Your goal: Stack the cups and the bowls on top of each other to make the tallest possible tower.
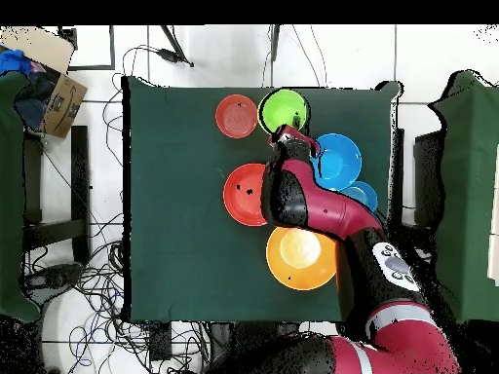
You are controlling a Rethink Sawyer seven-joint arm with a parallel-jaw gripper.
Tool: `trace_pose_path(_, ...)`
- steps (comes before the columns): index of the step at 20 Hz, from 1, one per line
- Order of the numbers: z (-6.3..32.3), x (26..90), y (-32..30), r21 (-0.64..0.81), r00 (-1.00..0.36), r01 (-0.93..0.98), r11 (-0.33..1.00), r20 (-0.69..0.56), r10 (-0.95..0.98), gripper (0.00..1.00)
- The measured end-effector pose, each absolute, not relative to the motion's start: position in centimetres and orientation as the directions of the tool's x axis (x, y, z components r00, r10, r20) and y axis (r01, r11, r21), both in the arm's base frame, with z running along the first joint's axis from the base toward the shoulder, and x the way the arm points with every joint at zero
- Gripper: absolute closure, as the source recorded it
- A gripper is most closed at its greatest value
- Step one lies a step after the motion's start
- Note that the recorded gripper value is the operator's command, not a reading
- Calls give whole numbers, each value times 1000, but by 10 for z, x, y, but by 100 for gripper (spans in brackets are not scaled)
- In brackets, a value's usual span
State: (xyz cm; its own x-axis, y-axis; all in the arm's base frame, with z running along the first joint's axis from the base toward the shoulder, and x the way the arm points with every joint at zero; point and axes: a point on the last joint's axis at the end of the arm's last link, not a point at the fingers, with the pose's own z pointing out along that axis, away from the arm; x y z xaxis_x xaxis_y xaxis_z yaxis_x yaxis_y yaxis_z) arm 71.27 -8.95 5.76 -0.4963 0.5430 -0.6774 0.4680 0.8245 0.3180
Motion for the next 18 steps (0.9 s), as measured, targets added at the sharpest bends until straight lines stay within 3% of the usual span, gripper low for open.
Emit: trace_pose_path(18,53,713,-80,323,-484,451,832,-696,531,100)
